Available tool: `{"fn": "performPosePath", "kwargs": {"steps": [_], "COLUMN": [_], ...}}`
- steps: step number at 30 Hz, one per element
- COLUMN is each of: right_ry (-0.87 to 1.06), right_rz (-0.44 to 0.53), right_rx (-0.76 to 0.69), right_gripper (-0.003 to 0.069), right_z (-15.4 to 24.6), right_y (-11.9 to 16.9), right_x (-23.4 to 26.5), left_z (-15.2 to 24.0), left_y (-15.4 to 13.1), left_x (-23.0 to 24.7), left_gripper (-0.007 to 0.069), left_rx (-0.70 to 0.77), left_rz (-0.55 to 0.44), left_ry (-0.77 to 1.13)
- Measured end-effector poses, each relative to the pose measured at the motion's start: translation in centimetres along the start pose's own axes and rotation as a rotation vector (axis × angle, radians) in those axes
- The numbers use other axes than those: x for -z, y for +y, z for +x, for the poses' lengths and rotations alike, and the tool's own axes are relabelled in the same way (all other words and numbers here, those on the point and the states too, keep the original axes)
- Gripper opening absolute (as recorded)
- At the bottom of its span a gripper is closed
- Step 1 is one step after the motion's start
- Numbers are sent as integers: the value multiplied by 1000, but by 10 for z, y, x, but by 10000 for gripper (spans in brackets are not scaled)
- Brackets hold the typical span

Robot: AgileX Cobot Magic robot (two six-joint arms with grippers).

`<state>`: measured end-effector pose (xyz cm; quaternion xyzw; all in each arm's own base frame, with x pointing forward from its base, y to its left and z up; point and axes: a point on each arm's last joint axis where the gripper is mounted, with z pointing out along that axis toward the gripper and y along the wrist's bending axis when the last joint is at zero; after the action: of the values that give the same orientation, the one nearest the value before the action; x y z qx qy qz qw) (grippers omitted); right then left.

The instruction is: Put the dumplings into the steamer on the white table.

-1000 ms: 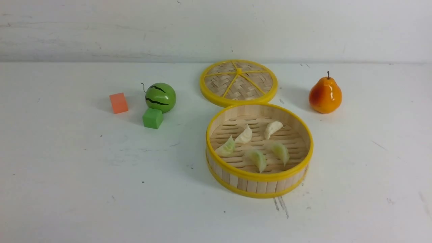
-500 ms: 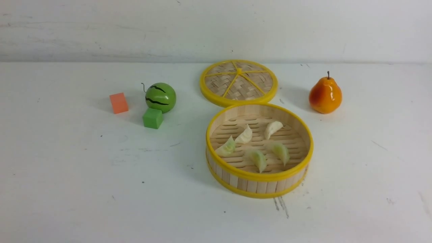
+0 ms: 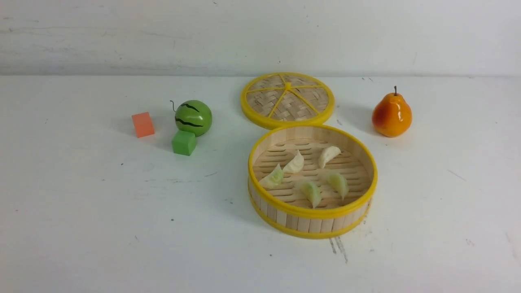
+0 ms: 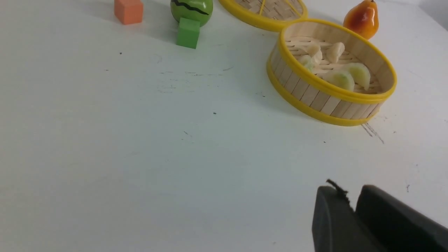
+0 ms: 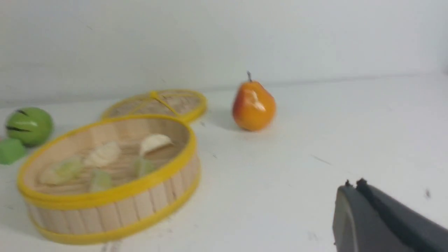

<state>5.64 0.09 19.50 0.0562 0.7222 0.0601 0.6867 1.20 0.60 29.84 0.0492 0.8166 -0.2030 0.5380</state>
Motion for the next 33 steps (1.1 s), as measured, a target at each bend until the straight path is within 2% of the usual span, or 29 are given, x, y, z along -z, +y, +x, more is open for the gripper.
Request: {"fn": "performPosePath", "kwargs": {"steps": [4, 11, 33], "right_ry": [109, 232, 242], "right_rz": [55, 63, 63], "right_rx": [16, 45, 45], "right_gripper": [-18, -18, -4], "right_z": [11, 21, 21], "right_y": [-4, -6, -6], "right_x": [0, 3, 3], "left_z": [0, 0, 0], "left_y": [0, 0, 0], "left_x": [0, 0, 0], "left_gripper": [102, 110, 132], "left_rx": [0, 0, -1], "left_rz": [0, 0, 0], "left_ry": [0, 0, -1]}}
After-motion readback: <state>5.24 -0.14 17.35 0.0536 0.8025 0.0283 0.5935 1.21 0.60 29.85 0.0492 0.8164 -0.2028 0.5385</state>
